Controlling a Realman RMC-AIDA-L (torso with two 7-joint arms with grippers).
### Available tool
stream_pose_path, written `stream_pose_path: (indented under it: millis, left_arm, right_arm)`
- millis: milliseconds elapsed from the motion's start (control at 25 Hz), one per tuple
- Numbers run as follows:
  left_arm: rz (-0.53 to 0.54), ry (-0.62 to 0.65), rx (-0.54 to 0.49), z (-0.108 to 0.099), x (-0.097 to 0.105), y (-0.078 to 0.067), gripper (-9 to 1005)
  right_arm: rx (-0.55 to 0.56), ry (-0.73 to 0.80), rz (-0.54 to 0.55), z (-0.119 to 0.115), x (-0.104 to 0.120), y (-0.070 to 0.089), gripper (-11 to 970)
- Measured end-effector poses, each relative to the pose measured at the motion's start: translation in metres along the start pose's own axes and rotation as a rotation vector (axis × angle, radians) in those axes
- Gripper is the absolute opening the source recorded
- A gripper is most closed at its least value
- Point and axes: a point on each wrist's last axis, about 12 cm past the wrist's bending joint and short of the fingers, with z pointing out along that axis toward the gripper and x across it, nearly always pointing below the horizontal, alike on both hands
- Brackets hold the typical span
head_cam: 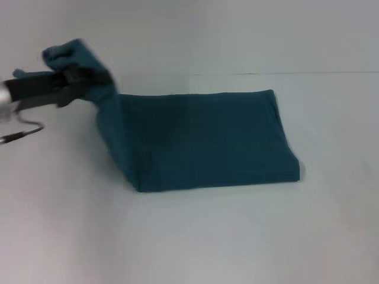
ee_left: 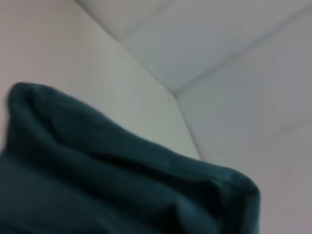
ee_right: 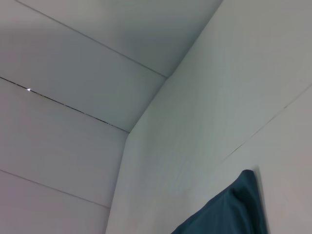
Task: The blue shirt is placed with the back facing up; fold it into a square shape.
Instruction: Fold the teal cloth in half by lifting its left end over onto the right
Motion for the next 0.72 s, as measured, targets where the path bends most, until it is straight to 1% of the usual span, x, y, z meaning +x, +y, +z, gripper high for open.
stream_pose_path:
  millis: [200, 320, 400, 520, 720]
  left_arm:
    - [0.077, 0.090, 0.056, 0.050, 0.000, -0.036, 60]
    - [0.129, 0.155, 0.039, 0.080, 0.003, -0.055, 60]
    - [0.162, 0.191, 0.017, 0.099, 0.006, -0.064, 60]
    - [0.203, 0.226, -0.014, 0.121, 0.011, -0.074, 60]
    - [0.246, 0.251, -0.040, 0.144, 0.019, -0.084, 61]
  right_arm:
    - [-0.003, 0.002, 0.007, 0.002, 0.002, 0.000, 794]
    - [-0.006, 0.005, 0.010, 0.003, 0.004, 0.000, 794]
    - [-0.007, 0.011, 0.011, 0.005, 0.004, 0.000, 794]
    - [-0.008, 0.023, 0.007, 0.007, 0.005, 0.001, 794]
    - [-0.011, 0.036, 0.003, 0.010, 0.006, 0.002, 795]
